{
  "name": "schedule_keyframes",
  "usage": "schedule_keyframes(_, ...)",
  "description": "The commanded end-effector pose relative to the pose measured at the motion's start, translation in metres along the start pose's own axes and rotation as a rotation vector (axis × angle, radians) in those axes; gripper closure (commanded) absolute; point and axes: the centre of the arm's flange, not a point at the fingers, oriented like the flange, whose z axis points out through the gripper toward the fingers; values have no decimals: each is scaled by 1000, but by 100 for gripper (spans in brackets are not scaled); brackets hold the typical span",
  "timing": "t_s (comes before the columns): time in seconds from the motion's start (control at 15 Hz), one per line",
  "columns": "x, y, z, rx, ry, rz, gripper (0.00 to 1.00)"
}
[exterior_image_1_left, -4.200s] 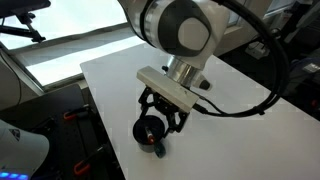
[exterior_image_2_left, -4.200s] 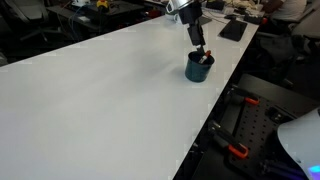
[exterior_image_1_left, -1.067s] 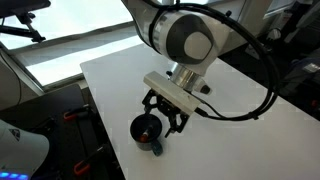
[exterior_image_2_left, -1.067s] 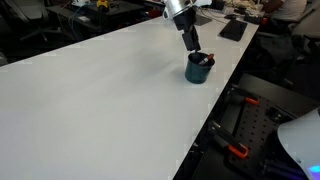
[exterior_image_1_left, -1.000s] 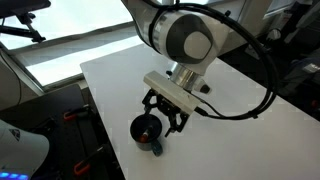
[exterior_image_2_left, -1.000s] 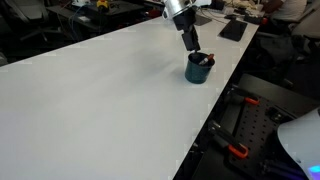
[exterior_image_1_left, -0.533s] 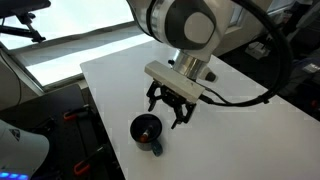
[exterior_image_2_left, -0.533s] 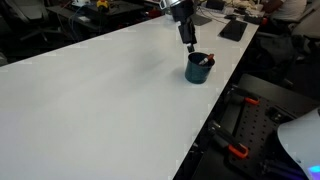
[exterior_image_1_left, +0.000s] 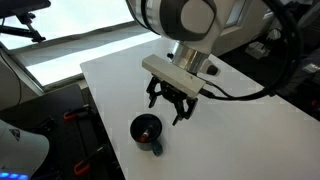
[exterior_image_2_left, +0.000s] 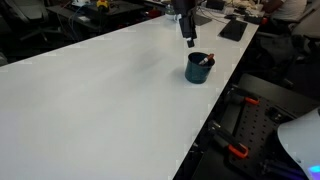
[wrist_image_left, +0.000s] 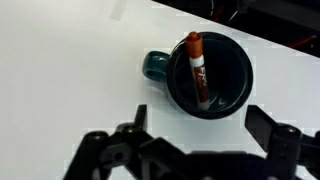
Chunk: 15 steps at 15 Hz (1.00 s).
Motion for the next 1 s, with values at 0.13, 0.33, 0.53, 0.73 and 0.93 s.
schedule_keyframes(0.13,0,0,1,1,-1,-1,0)
schedule_keyframes(0.33,1,-1,3,1,-3,-4,0)
schedule_keyframes(0.53,1,-6,11,8,-24,-2,0)
schedule_keyframes(0.73,-6,-25,28,-2,-54,-15,0)
schedule_keyframes(0.93,-17,-52,51,-32,-96,-36,0)
